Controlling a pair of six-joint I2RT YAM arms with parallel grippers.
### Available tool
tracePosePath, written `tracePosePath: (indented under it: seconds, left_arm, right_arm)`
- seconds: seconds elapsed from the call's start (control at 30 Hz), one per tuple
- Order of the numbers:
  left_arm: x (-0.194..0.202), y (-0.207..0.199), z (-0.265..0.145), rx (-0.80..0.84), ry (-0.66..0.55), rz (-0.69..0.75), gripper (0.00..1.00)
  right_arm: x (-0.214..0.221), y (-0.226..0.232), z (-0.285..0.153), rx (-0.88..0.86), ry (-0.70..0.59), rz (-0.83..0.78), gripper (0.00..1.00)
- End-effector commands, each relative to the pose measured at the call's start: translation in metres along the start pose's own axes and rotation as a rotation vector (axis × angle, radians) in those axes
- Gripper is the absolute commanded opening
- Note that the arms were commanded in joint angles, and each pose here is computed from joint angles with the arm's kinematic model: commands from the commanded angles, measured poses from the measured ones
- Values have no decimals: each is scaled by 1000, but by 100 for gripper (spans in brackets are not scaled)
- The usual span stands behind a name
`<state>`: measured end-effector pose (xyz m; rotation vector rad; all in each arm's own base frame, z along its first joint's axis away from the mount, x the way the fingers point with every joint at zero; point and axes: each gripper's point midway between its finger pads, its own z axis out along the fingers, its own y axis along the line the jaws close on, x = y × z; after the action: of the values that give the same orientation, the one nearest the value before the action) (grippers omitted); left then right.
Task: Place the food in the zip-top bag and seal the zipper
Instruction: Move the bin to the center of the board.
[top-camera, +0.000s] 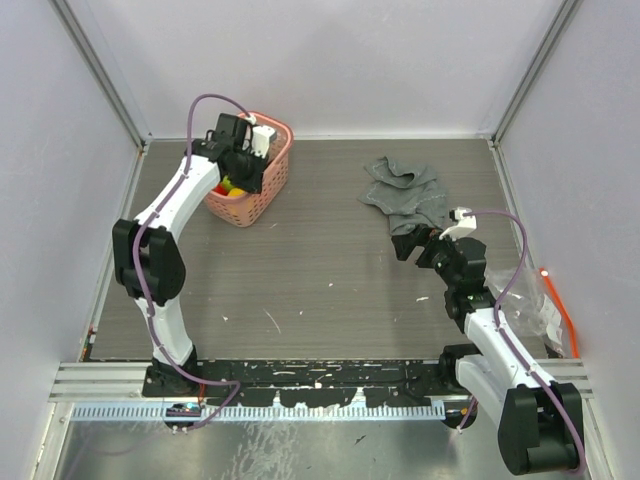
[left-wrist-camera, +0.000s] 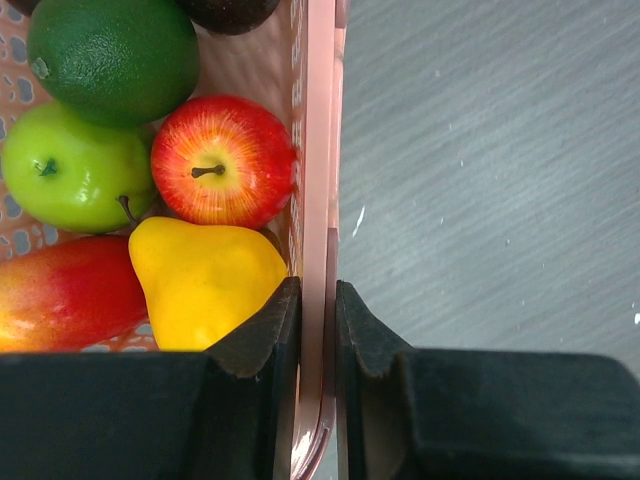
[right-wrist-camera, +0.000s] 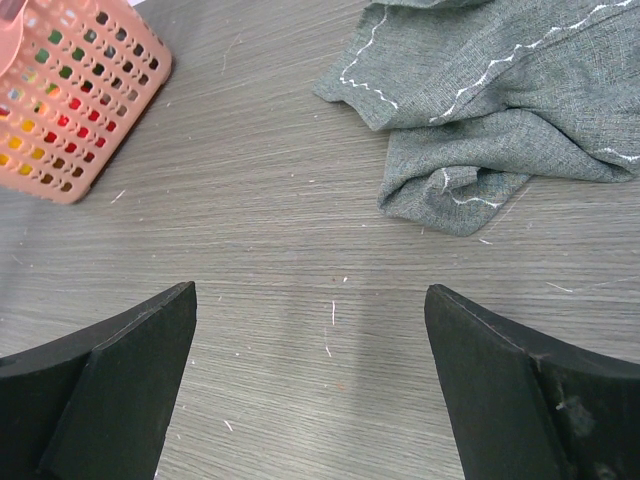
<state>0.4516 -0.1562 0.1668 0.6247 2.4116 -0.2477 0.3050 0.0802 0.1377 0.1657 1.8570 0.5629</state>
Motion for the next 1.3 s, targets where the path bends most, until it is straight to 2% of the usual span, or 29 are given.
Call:
tracePosePath:
  seconds: [0.0, 0.17, 0.47, 0.7, 0.87, 1.0, 1.27]
  left_arm:
    - [6, -2, -32, -40, -9, -43, 15]
    - [41, 4, -44, -105, 87, -71, 15]
    - [81, 28, -81, -283, 173, -75, 17]
    - [96, 30, -94, -314, 135, -104, 26]
    - [95, 17, -104, -264, 85, -132, 39]
    - [89, 13, -125, -272, 14, -159, 60]
    - [81, -3, -187, -271, -208, -246, 85]
  right_arm:
    - [-17, 15, 1, -64, -60, -1, 100]
    - [-15, 20, 3, -91, -55, 11, 100]
    - [-19, 27, 1, -118, -56, 15, 100]
    - [-17, 29, 1, -129, -44, 17, 100]
    - [-16, 30, 3, -128, -16, 13, 100]
    - [-27, 34, 1, -117, -5, -1, 100]
    - [-33, 14, -9, 76, 79, 59, 100]
